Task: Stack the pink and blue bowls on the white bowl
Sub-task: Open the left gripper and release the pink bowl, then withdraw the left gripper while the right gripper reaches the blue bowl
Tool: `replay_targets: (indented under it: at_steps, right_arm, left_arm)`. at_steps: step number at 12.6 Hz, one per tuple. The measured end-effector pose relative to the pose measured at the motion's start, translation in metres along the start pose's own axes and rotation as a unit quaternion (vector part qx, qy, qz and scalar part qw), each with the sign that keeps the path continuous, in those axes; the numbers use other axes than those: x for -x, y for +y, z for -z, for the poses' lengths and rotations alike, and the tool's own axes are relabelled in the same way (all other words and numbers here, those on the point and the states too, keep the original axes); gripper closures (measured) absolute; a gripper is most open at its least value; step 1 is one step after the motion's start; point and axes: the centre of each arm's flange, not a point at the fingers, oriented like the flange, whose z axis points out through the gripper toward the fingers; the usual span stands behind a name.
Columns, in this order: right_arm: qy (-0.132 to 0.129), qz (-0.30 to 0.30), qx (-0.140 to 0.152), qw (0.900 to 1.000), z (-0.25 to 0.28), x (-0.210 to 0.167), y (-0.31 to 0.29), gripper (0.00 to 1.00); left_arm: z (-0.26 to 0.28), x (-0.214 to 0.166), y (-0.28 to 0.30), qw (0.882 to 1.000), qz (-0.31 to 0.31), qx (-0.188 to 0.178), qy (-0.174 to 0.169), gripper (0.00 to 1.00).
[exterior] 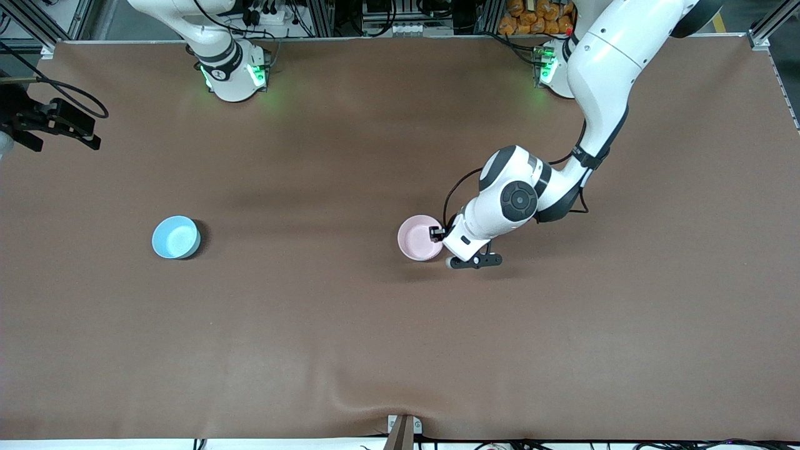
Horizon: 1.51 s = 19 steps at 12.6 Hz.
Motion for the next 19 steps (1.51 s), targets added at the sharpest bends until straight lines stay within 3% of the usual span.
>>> replay_targets:
  at_steps: [2,4,6,9,12,14,17,19]
  right_arm:
    - [-0.013,-0.001,0.000,1.000,-0.014,-0.009,0.001,0.00]
    - [-0.033,-0.009,-0.001,0.999,-0.036,-0.022,0.010,0.00]
    - [-0.057,-0.028,-0.004,0.998,-0.065,-0.037,0.032,0.00]
    - [-0.076,-0.053,-0.007,0.996,-0.099,-0.053,0.063,0.00]
    - [-0.103,-0.075,-0.016,0.992,-0.130,-0.057,0.107,0.00]
    - [-0.119,-0.079,-0.021,0.990,-0.166,-0.068,0.125,0.00]
    - [-0.098,-0.063,-0.039,0.992,-0.251,-0.084,0.153,0.00]
    - [-0.088,-0.055,-0.053,0.993,-0.325,-0.074,0.172,0.00]
  left_arm:
    - [0.042,-0.010,0.000,1.000,-0.002,-0.007,0.016,0.23]
    - [0.122,-0.021,-0.017,0.998,-0.001,-0.039,0.039,0.01]
    - [0.212,-0.026,-0.054,0.996,0.010,-0.068,0.065,0.00]
    - [0.297,-0.024,-0.113,0.992,0.032,-0.095,0.076,0.00]
    - [0.367,-0.017,-0.157,0.989,0.061,-0.120,0.060,0.00]
    - [0.414,-0.010,-0.175,0.989,0.043,-0.133,0.051,0.00]
    - [0.454,0.001,-0.189,0.987,0.013,-0.146,0.064,0.00]
    - [0.465,0.005,-0.196,0.986,-0.019,-0.150,0.066,0.00]
